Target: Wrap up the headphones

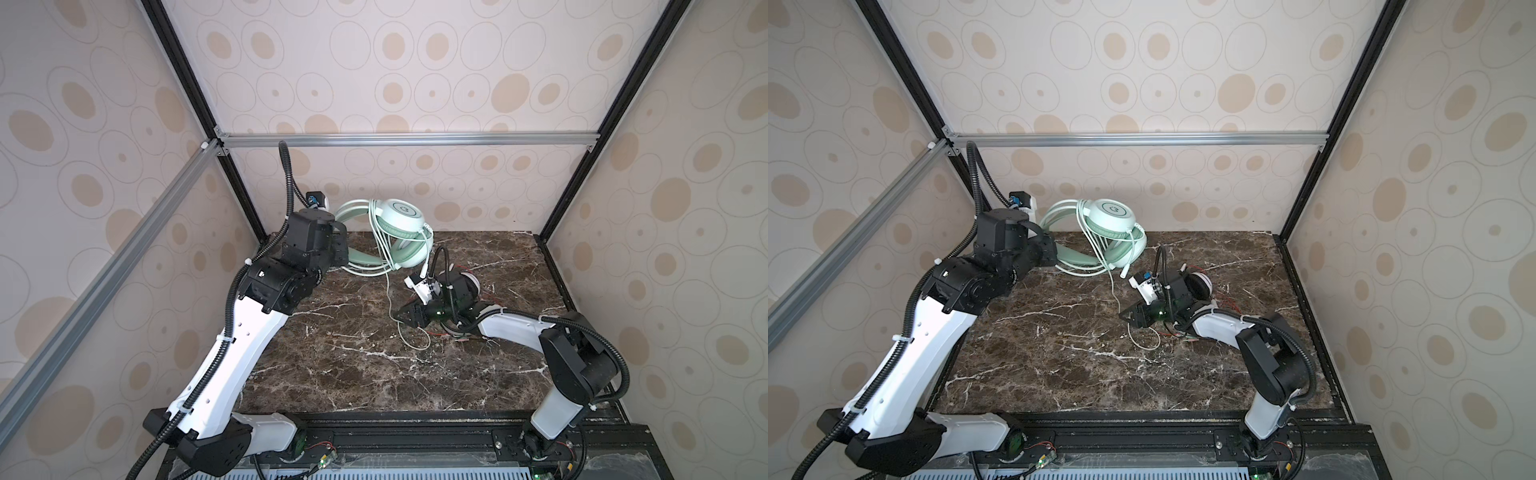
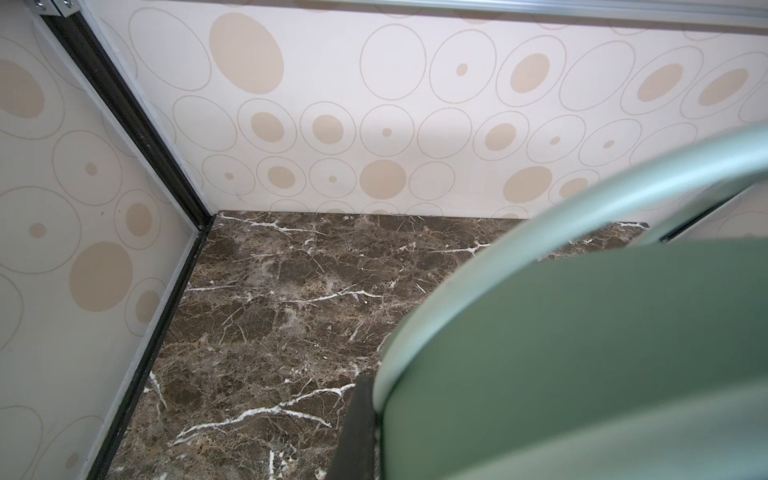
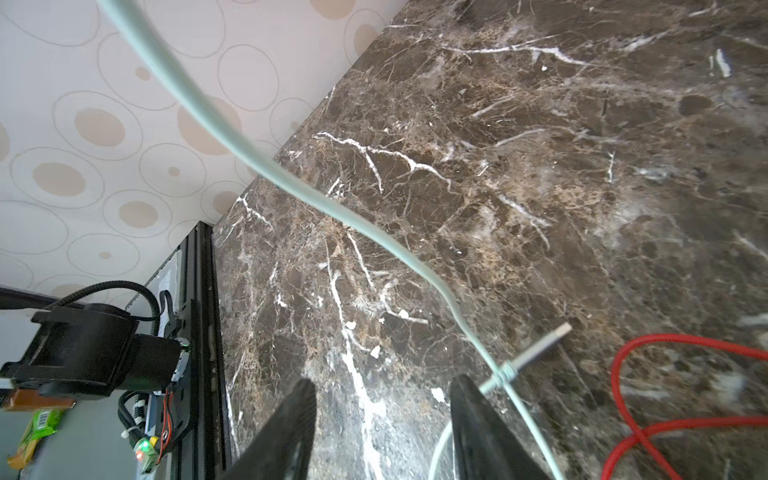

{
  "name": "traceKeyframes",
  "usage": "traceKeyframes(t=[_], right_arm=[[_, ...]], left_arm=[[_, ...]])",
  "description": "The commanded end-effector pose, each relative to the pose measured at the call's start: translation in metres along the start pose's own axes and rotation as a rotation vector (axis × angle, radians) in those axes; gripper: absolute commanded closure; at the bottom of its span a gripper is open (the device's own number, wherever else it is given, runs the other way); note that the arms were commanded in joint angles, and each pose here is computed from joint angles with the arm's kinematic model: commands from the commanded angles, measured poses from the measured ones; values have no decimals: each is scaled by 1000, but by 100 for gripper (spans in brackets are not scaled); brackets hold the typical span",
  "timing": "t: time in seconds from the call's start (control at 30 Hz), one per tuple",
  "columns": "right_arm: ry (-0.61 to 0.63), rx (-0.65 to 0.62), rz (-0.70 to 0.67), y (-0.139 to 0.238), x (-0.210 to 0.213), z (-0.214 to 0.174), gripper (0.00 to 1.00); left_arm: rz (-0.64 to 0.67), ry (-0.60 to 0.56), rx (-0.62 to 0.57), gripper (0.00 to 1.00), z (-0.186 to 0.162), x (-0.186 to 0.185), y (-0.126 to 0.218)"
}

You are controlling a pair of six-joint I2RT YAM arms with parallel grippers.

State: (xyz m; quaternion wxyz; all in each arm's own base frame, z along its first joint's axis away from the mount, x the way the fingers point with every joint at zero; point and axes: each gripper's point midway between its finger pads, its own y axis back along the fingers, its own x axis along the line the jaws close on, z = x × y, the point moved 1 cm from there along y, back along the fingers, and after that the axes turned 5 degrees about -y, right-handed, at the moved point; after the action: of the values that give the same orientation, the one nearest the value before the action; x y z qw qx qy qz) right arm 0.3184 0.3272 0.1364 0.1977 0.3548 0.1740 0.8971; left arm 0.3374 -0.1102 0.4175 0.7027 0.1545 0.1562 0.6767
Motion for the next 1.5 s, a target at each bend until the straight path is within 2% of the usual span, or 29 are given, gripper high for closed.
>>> traceKeyframes(t=[0.0,0.33,0.6,0.8,0.9,1.0,1.23,1.4,1.47], right_arm=[[25,1,-25,-7,-6,1,47],[51,17,-26,-44,-5,2,48],[24,-73,-79,-67,-22,31,49],[0,-112,-47,-88,-29,44,52],[-5,-117,-29,-94,-31,45,56],[3,-114,-2,-96,-29,40,66],[20,-102,44,-89,-21,24,99],[59,-28,82,-60,4,-5,100],[85,11,50,-43,11,-22,100]], left_arm=[[-20,78,-103,100,33,3,17],[-28,80,-103,100,36,0,16],[-26,75,-101,100,36,0,15],[-34,76,-99,100,36,-2,15],[-32,78,-100,100,36,-1,15],[-23,80,-102,100,35,1,15],[22,97,-118,100,36,12,14],[58,155,-111,100,36,35,-2],[68,187,-115,100,36,46,-6]])
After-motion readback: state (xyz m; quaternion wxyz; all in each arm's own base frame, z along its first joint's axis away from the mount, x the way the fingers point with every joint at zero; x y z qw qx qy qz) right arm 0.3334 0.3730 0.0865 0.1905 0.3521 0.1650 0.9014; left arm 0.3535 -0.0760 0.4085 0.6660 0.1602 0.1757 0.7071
